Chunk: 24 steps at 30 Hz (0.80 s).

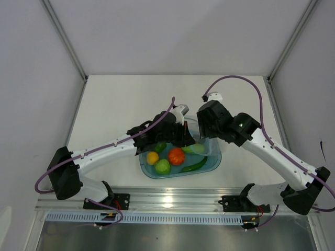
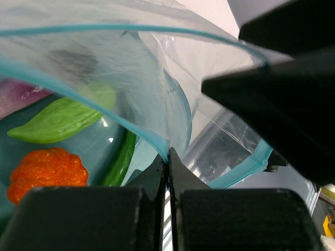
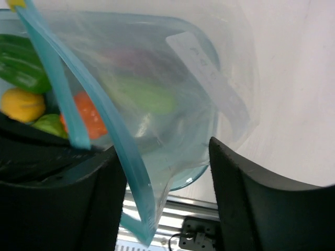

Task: Place the food in the zip-top bag and seal the zipper
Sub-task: Open the zipper of the food storage bag.

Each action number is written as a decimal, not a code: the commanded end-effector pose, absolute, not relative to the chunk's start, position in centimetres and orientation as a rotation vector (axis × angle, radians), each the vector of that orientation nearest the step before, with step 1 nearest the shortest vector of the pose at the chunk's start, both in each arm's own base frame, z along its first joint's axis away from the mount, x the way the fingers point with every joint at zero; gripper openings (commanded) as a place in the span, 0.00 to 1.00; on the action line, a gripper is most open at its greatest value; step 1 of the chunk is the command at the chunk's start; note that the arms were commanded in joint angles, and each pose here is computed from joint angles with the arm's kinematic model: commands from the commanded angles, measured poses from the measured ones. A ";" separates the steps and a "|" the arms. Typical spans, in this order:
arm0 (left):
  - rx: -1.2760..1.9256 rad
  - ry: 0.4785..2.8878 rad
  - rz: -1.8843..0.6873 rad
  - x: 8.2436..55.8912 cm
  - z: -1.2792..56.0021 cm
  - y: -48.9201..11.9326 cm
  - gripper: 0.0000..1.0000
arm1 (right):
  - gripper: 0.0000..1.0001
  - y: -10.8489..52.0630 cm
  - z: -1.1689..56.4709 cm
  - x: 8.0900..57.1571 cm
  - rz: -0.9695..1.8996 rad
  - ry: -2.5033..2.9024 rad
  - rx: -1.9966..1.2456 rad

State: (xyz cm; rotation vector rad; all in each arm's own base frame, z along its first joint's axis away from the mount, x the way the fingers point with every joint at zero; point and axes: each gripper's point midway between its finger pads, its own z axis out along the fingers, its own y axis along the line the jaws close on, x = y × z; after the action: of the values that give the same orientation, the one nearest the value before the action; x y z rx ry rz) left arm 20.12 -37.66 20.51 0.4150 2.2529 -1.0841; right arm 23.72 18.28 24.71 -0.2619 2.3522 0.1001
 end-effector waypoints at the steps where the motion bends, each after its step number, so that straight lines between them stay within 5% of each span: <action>1: 0.488 2.181 -1.141 19.3 22.7 -38.1 0.01 | 0.59 16.4 26.1 25.4 0.000 2.308 -0.233; 5: 0.537 2.162 -1.176 18.7 23.1 -38.3 0.01 | 0.43 14.6 25.8 26.2 -0.024 2.328 -0.182; 10: 0.557 2.168 -1.172 18.5 22.5 -38.2 0.01 | 0.00 12.5 26.2 25.7 -0.035 2.313 -0.100; 20: 0.617 2.204 -1.196 18.5 22.2 -39.6 0.01 | 0.01 10.3 26.6 23.0 0.017 2.307 0.068; 22: 0.623 2.205 -1.189 18.6 22.2 -39.8 0.01 | 0.09 10.8 25.8 22.6 0.042 2.344 0.063; 24: 0.622 2.192 -1.188 18.9 22.4 -40.0 0.01 | 0.01 10.2 24.9 22.3 -0.001 2.375 0.112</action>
State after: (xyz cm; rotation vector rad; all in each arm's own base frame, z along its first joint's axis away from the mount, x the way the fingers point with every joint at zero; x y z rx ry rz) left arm 18.85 -39.05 20.32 0.5674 2.2586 -1.1546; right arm 22.98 11.00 26.07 0.0231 2.3311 0.0363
